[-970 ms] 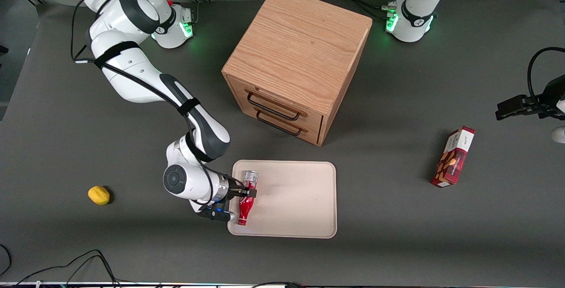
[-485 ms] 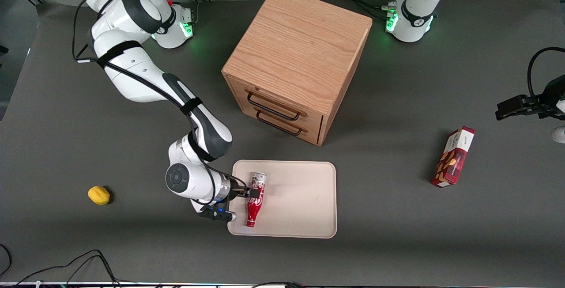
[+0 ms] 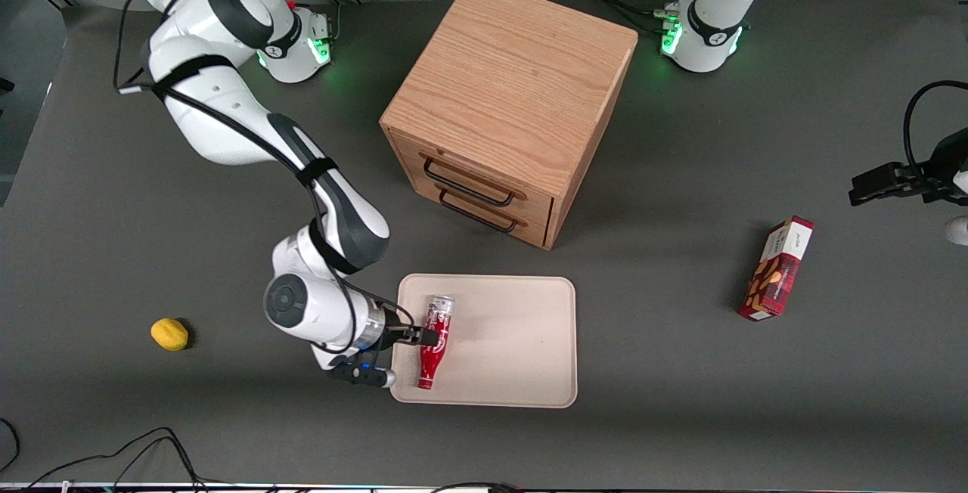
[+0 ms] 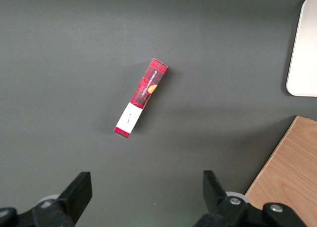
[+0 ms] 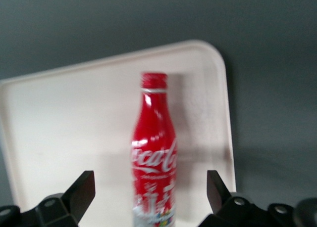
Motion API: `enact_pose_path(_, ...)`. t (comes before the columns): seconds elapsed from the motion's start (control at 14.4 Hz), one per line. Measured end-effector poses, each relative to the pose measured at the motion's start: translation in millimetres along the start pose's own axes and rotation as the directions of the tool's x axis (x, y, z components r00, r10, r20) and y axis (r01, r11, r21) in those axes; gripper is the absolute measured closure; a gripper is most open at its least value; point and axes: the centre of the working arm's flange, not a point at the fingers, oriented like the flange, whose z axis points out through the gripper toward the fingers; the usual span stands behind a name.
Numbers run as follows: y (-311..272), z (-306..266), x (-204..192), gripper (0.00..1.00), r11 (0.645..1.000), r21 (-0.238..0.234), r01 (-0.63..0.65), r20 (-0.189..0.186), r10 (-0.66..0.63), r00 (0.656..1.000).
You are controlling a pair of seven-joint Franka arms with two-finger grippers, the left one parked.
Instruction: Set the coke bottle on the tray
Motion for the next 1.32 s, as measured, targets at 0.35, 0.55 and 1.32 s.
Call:
enact_pose_path(0.35, -11.8, -173.8, -19.3, 0.0, 0.991, -0.13, 0.029, 0.046, -0.023, 0.999)
enact_pose_path(0.55, 31.6, -288.7, -30.5, 0.0, 0.966, -0.253, -0.046, 0.025, 0.054, 0.998)
enact_pose_path(1.32, 139.4, -432.7, -164.3, 0.0, 0.928, -0.332, -0.168, -0.01, 0.175, 0.985)
